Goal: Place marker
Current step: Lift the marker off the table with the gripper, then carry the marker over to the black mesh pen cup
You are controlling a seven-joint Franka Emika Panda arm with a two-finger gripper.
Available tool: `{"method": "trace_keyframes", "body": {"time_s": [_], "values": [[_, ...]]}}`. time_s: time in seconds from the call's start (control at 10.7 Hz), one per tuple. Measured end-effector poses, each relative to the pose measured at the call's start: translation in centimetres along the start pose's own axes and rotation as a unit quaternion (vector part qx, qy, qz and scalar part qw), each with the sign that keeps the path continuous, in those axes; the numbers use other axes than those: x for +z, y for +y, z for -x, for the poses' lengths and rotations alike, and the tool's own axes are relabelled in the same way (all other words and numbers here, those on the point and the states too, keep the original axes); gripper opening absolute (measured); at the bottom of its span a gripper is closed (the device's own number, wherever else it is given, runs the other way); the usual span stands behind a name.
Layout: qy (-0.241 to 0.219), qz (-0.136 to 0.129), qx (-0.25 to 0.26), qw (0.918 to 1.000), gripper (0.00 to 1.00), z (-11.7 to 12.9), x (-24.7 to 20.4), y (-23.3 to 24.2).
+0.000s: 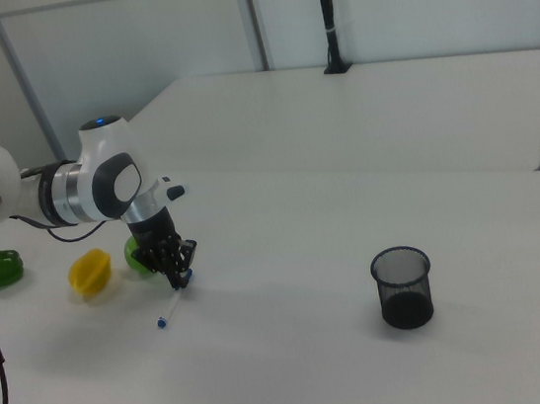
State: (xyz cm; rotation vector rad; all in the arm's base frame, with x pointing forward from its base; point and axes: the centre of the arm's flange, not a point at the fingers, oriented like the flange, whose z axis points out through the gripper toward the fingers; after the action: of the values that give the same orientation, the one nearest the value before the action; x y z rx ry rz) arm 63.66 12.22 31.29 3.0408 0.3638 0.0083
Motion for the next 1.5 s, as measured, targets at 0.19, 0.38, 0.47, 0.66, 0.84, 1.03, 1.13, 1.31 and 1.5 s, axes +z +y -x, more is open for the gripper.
{"method": "trace_keyframes", "body": {"time_s": [0.19, 0.38, 0.47, 0.66, 0.84, 1.03, 1.13, 1.31, 1.5], "values": [[0.0, 0.002, -0.002, 1.0, 0.17, 0.0, 0.0, -0.1], [0.0, 0.012, -0.011, 0.9999, 0.18, 0.0, 0.0, -0.3], [-0.001, 0.016, -0.014, 0.9998, 0.2, 0.1, 0.2, -0.4], [-0.007, 0.019, -0.017, 0.9997, 0.25, 0.4, 0.8, -0.4], [-0.006, 0.019, -0.017, 0.9997, 0.21, 0.4, 0.7, -0.4], [-0.006, 0.019, -0.016, 0.9997, 0.16, 0.4, 0.7, -0.3], [-0.006, 0.019, -0.013, 0.9997, 0.16, 0.4, 0.7, 0.0], [0.003, 0.021, 0.001, 0.9998, 0.16, 0.3, -0.5, 1.7], [0.028, 0.025, 0.022, 0.999, 0.16, 0.5, -3.7, 4.2]]}}
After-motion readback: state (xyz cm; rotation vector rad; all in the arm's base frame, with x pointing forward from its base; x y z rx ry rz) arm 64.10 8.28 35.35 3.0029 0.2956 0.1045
